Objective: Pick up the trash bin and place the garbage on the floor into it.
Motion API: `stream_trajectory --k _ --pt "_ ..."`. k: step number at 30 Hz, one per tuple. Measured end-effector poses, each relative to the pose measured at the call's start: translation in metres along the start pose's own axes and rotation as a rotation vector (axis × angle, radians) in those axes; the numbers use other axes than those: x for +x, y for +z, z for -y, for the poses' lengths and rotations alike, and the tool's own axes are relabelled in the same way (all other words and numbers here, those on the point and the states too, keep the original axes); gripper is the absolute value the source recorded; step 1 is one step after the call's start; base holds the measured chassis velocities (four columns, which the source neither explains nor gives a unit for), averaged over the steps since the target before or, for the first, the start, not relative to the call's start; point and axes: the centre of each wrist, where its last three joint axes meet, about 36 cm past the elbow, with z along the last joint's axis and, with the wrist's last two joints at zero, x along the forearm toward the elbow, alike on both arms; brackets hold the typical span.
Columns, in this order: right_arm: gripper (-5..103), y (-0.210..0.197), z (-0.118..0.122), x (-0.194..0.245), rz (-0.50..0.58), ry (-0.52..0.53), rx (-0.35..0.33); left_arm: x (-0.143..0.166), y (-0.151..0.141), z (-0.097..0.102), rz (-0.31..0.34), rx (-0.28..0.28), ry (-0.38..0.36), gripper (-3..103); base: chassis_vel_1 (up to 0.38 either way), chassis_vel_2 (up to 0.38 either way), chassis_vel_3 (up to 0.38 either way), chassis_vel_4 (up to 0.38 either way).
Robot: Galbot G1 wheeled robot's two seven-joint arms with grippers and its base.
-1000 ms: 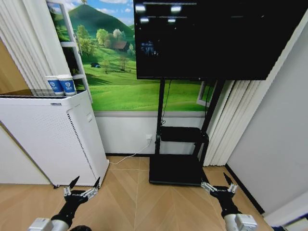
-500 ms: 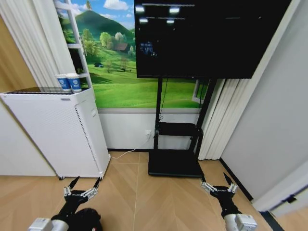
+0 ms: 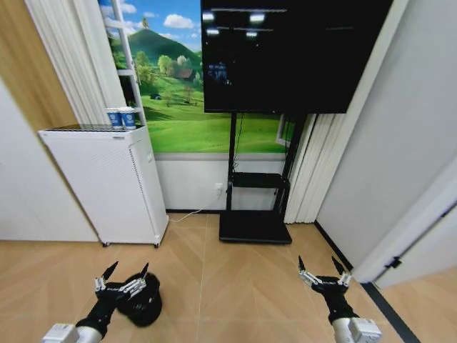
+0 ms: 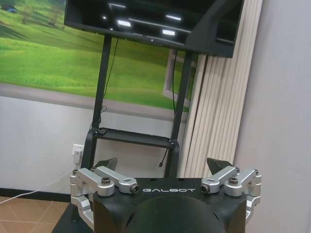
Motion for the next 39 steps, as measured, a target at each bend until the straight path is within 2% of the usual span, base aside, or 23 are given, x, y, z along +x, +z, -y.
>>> stream_trajectory --k 23,31,39 --pt "100 0.0000 0.0000 0.0000 0.000 0.000 0.000 0.0000 0.0000 0.0000 0.000 0.000 0.000 100 0.324 -0.336 -0.318 0.320" --pt "100 0.0000 0.0000 0.0000 0.000 0.000 0.000 0.0000 0.0000 0.0000 0.000 0.000 0.000 100 0.198 -0.205 -0.208 0.219" --pt "100 0.0000 0.0000 0.0000 0.000 0.000 0.000 0.0000 0.0000 0.0000 0.000 0.000 0.000 100 0.062 -0.048 -0.055 0.047"
